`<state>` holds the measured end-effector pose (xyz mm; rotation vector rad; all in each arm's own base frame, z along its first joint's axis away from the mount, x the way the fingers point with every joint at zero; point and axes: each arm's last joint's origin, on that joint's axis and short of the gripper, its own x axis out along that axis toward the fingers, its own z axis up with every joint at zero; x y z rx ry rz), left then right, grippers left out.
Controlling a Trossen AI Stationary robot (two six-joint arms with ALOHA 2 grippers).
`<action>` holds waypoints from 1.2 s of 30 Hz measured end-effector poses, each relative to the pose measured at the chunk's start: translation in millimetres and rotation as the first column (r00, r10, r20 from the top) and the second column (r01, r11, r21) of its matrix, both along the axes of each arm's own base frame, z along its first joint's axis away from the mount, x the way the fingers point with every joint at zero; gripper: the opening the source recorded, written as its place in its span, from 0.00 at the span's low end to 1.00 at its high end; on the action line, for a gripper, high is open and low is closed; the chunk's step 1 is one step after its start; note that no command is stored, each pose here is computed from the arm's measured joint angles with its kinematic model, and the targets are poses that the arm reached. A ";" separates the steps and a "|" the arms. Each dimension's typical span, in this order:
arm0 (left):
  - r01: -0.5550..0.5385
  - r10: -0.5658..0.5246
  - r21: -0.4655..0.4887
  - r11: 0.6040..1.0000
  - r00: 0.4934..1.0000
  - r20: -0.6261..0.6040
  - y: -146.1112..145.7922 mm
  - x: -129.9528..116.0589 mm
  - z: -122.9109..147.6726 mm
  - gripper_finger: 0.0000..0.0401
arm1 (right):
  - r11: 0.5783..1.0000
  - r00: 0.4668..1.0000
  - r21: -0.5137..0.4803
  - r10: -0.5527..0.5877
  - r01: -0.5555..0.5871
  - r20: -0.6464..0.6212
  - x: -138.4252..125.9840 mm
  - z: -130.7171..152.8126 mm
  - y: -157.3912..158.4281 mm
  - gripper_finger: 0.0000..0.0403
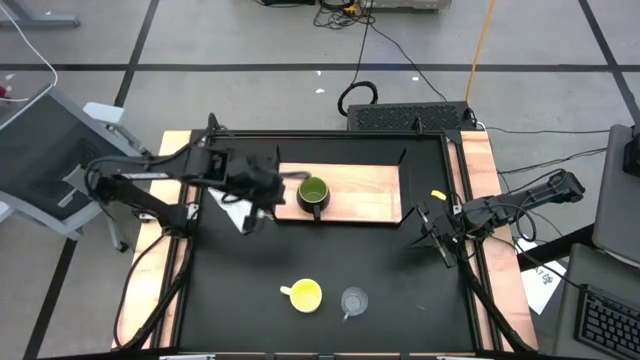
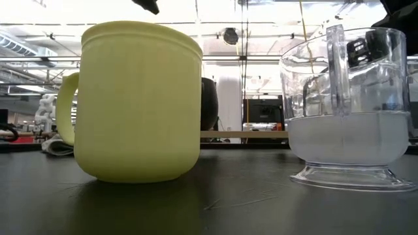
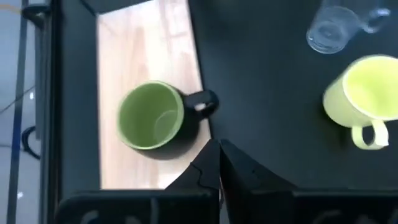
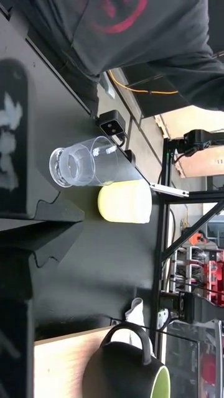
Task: Stack small to large cups/mugs on shelf
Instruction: Put the yellow mug on the shelf
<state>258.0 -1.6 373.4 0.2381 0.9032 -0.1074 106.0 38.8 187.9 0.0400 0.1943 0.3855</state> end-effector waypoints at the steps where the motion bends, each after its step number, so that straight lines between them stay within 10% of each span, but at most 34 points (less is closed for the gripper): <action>1: 0.015 -0.015 -0.001 1.000 1.000 0.008 -4.8 -4.1 -4.8 0.01 | 1.000 1.000 0.000 0.000 0.000 0.000 0.0 0.0 0.0 0.00; 6: 0.026 -0.025 -0.003 1.000 0.973 0.229 -22.1 -26.2 -17.5 0.00 | 1.000 1.000 -0.002 0.000 0.000 0.002 -0.1 0.1 0.0 0.00; 15: 0.100 -0.026 -0.085 0.991 0.781 0.624 -35.8 -71.9 -49.6 0.00 | 1.000 1.000 -0.004 0.001 -0.001 0.008 -0.3 0.6 -0.1 0.00; 30: 0.172 -0.003 -0.143 0.975 0.649 0.761 -51.5 -91.6 -118.7 0.00 | 1.000 1.000 -0.003 0.001 -0.001 0.013 -0.3 1.1 -0.1 0.00; 36: 0.111 0.020 -0.126 0.986 0.667 0.744 -53.0 -100.1 -156.9 0.00 | 1.000 1.000 -0.014 0.004 -0.003 0.019 -0.3 1.2 -0.1 0.00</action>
